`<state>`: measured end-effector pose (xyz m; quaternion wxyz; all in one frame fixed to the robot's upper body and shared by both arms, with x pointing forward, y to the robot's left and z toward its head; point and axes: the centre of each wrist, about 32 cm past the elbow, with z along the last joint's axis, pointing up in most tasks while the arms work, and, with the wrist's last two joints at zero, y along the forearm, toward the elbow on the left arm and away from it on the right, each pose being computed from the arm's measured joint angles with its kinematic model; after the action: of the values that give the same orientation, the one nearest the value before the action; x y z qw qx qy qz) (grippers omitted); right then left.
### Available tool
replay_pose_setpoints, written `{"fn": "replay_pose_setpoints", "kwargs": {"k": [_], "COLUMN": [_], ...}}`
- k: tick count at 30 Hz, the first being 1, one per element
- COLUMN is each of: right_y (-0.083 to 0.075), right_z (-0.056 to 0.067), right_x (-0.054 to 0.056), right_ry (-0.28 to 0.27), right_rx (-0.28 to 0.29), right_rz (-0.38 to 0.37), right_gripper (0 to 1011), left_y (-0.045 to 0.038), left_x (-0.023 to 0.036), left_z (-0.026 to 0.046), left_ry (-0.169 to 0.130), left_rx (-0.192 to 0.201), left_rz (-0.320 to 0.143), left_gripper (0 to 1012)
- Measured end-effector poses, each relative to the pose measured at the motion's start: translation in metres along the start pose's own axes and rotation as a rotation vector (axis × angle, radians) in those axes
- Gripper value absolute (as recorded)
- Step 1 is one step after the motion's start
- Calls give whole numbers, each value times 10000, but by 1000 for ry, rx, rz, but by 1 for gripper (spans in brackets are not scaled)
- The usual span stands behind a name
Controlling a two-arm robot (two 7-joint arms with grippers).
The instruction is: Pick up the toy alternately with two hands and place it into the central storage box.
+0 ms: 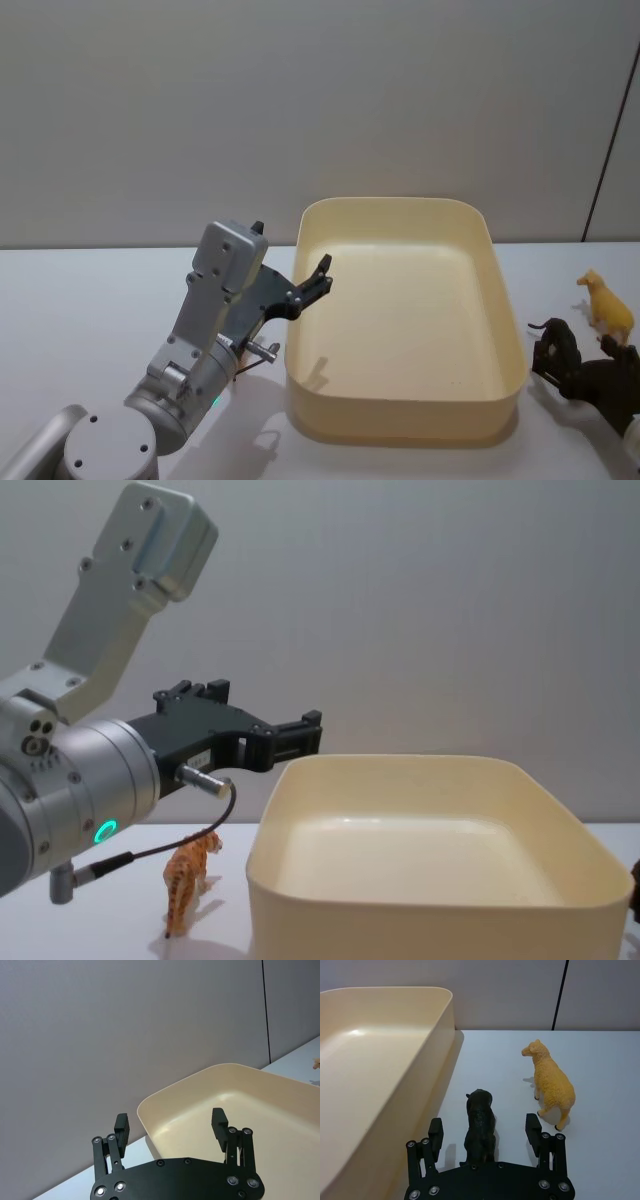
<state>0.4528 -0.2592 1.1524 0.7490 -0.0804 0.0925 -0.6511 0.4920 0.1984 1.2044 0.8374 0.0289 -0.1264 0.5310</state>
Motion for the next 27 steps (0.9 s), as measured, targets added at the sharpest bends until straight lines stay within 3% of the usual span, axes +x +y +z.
{"fn": "replay_pose_setpoints", "kwargs": {"k": [10,14,24,27], "right_y": [91,115,139,139], "right_z": [-21,-26,-29,-28], "right_x": [13,17,18,17], "right_ry": [6,7,10,9], "right_rx": [-20,-25,-29,-28], "right_rz": [-5,-6,-5,-1], "right_gripper": [806,645,356,337], "left_y": [0,0,0,0], "left_x": [0,0,0,0], "left_z": [0,0,0,0], "left_ry": [0,0,0,0], "left_rx": [0,0,0,0], "left_rz": [0,0,0,0], "left_gripper": [1001,1001,1001,1001]}}
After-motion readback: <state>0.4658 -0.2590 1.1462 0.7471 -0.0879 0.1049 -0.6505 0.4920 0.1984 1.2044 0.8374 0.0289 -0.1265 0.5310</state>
